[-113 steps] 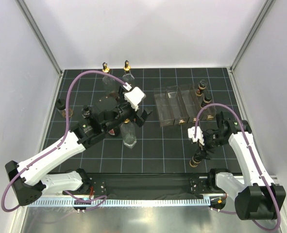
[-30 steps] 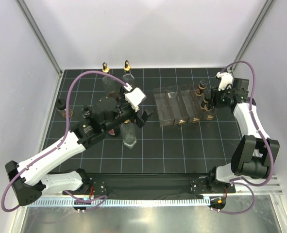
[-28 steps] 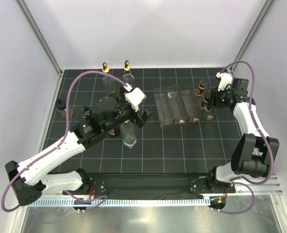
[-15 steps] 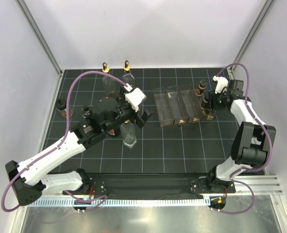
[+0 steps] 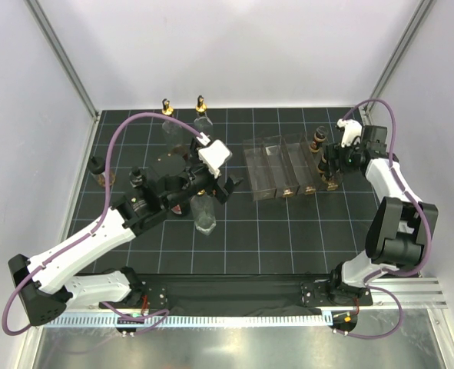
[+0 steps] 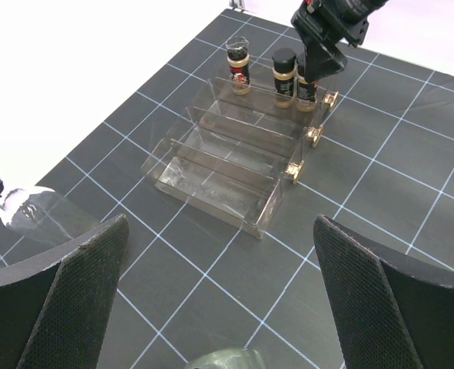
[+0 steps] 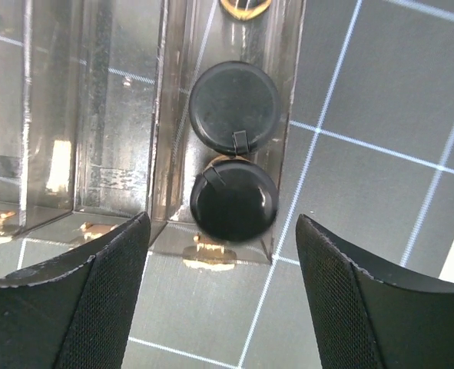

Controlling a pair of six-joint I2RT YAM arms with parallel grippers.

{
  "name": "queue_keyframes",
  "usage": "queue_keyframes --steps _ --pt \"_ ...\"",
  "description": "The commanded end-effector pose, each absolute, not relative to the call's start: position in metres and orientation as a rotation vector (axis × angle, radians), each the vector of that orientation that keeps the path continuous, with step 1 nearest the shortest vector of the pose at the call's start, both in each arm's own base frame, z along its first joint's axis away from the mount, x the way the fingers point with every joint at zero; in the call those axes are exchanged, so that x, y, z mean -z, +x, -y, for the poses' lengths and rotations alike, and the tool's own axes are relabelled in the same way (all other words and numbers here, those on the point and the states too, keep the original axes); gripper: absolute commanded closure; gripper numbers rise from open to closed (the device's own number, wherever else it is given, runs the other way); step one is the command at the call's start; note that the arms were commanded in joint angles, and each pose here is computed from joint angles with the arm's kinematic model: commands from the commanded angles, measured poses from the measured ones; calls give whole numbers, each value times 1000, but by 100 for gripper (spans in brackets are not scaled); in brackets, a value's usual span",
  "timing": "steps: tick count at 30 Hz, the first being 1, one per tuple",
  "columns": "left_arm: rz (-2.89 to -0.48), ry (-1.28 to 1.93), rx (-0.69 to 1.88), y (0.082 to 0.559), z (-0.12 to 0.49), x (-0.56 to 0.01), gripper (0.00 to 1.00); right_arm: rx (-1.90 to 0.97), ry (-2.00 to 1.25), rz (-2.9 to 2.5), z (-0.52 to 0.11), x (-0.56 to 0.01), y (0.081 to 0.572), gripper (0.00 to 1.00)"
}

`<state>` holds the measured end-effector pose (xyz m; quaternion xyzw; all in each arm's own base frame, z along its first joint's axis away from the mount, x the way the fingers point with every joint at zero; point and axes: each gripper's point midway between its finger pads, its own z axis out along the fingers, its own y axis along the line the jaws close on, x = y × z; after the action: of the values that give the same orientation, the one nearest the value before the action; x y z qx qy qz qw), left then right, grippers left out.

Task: Organize the condiment bottles
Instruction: Place the bottle in the storage box, then pick up the bottle from the center of the board.

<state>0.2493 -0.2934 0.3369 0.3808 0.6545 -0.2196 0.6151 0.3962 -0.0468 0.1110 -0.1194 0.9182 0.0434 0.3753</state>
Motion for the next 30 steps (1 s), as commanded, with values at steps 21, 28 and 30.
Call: queue_keyframes --steps 21,28,30 --pt "-1422 705 618 230 273 -424 0 -622 -731 -1915 -75 -210 253 18" --pt "-1456 537 612 216 229 -449 0 -641 -746 -1918 -78 -202 247 18" --pt "-1487 469 580 217 213 -448 0 -628 -753 -1914 -77 -202 246 18"
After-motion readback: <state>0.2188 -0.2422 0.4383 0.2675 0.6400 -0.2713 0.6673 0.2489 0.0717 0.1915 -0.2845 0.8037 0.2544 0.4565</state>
